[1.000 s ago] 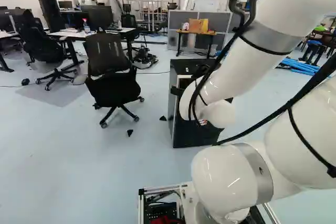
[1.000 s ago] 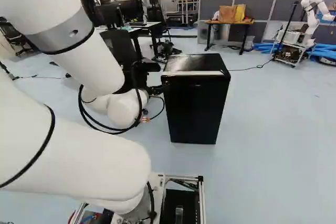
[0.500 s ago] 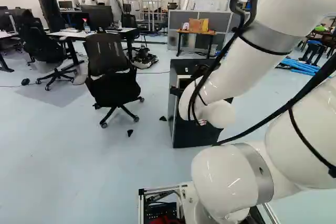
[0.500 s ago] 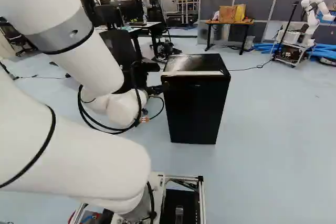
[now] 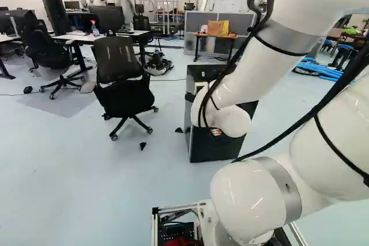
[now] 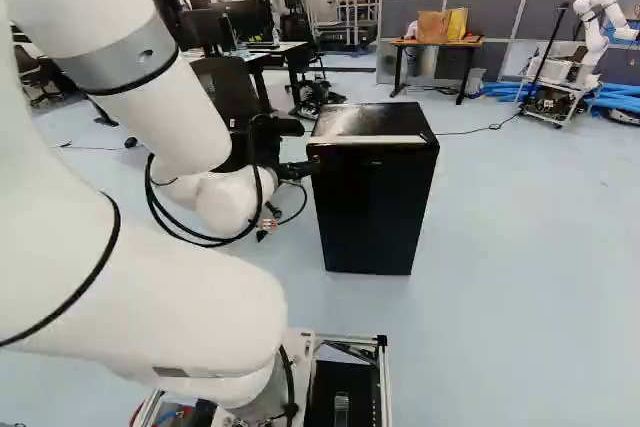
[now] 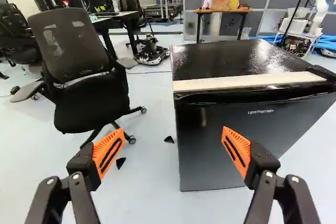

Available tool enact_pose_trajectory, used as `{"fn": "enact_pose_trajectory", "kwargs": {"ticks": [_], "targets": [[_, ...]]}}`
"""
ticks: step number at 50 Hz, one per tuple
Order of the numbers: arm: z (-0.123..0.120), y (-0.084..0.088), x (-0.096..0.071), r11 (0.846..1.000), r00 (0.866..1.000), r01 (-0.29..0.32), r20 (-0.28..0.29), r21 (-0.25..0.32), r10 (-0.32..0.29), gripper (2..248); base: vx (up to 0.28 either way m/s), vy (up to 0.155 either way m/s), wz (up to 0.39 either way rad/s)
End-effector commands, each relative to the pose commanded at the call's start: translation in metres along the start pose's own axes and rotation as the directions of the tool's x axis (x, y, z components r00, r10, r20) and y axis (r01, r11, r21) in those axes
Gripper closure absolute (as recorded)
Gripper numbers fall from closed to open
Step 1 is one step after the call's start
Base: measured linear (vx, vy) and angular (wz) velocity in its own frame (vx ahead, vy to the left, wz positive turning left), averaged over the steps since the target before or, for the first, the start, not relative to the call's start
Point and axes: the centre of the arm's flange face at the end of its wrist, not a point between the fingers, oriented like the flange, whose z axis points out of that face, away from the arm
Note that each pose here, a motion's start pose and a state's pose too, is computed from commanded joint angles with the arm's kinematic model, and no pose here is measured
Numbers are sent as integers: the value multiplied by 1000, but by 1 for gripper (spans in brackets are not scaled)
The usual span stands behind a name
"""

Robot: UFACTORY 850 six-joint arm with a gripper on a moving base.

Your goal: Grab a drink from the fridge

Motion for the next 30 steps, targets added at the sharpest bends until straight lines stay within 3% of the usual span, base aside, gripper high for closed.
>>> {"fn": "enact_pose_trajectory", "kwargs": {"ticks": [30], "targets": [[2, -23, 4, 997, 996, -76, -49, -29, 75, 3, 0, 0, 0]]}}
